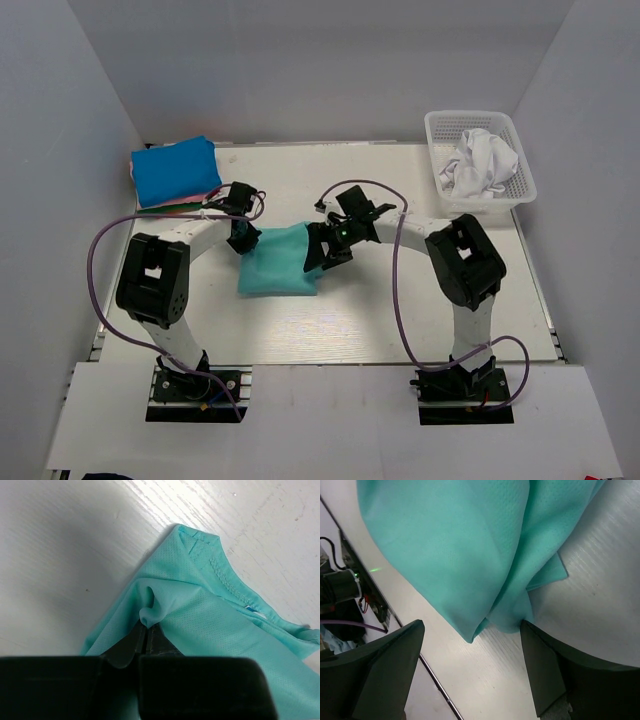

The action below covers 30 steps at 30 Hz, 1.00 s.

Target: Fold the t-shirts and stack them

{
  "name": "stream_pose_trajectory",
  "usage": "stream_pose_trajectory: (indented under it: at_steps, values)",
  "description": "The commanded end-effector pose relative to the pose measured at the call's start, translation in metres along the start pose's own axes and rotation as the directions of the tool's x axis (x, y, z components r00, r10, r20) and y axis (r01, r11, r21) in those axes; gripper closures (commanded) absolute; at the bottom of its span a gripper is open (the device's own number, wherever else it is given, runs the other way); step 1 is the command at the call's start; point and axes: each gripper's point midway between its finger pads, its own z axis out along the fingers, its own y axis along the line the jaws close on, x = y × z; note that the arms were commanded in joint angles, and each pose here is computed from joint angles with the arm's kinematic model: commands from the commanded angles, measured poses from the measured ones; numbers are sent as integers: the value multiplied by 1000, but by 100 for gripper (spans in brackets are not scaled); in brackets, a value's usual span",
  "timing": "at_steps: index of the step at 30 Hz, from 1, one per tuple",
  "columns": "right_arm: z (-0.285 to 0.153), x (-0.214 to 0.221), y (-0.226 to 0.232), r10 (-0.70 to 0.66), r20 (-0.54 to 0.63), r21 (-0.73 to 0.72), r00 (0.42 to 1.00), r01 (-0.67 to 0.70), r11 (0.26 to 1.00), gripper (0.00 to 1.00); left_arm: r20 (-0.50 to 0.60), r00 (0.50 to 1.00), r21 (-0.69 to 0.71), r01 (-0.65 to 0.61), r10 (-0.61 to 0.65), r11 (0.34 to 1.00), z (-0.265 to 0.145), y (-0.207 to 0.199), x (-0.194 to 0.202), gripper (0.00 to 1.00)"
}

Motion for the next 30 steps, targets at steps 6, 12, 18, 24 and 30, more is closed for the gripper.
stream_pose_trajectory:
  at_steps: [6,12,18,24,30]
  values:
    - [10,-28,10,-84,32,74,996,81,994,20,19,998,-2,57,-57,998,-17,12,3,100]
    - [13,-30,9,-81,5,99,997,80,992,47,22,997,5,68,-68,998,-20,13,3,100]
    - [-1,-9,31,-54,-46,38,997,56,998,76,28,995,-29,92,-91,995,-20,20,4,100]
    - [-10,-11,70,44,-31,-277,999,-51,960,77,23,990,-64,142,-141,988,-22,25,5,100]
    - [-39,-25,94,108,92,-506,990,-47,862,74,31,983,-21,184,-183,983,-30,32,11,100]
